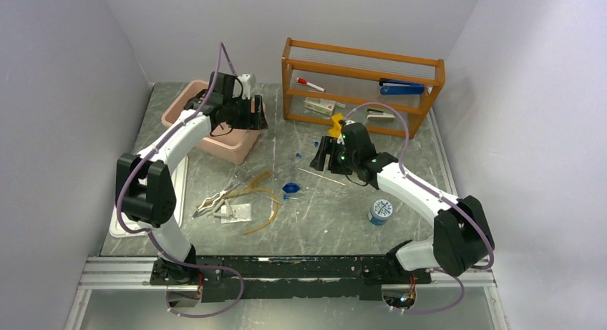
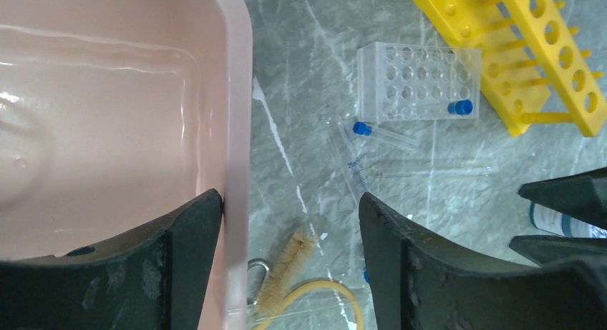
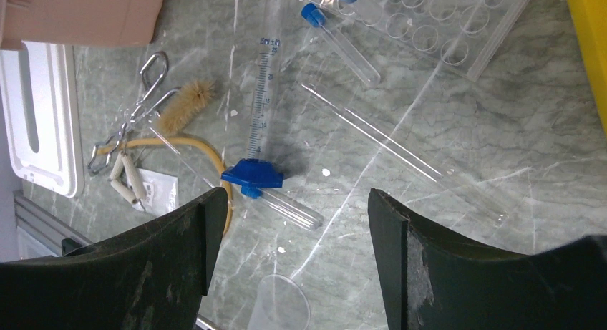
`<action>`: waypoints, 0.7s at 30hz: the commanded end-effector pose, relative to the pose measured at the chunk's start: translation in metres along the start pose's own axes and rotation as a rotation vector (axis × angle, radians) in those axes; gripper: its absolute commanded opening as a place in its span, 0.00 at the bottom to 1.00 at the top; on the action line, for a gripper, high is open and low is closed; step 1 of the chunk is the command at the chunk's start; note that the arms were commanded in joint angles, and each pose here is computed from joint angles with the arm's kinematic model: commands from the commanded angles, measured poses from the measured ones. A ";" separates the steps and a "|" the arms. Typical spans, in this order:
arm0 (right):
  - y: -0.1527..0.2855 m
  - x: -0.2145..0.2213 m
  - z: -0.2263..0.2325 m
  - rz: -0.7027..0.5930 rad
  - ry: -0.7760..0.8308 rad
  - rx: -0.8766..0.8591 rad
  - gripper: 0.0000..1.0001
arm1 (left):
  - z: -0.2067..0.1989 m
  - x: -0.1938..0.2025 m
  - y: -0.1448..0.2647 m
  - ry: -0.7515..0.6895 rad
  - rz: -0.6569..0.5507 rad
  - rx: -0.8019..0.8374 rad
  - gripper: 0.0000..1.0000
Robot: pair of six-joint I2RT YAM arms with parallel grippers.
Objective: Organize the chemistry lab equipment
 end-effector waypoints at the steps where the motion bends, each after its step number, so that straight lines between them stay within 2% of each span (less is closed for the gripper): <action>1: -0.007 -0.005 0.008 -0.014 0.016 -0.015 0.75 | -0.021 0.000 -0.010 -0.022 0.005 0.138 0.70; 4: -0.015 -0.002 0.012 -0.002 0.024 0.000 0.73 | -0.028 0.001 -0.009 -0.019 0.007 0.178 0.64; 8: -0.028 0.001 0.021 0.012 0.046 0.011 0.64 | -0.033 0.006 -0.010 -0.008 0.025 0.209 0.60; 12: -0.046 0.005 0.034 0.038 0.088 0.028 0.54 | -0.037 0.006 -0.004 -0.006 0.021 0.224 0.61; 17: -0.075 0.006 0.048 0.068 0.169 0.101 0.56 | -0.031 -0.012 0.021 -0.008 -0.075 0.102 0.68; 21: -0.096 0.017 0.050 0.144 0.219 0.176 0.57 | -0.026 -0.020 0.054 -0.009 -0.166 0.001 0.70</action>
Point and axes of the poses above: each gripper's point midway between its finger pads, its own y axis back along the fingers, its own z axis along the line the jaws close on, x = y × z, the point moved 4 cm from there along y, back along the fingers, and after that the axes turned 3 degrees about y, right-handed, at the moved point
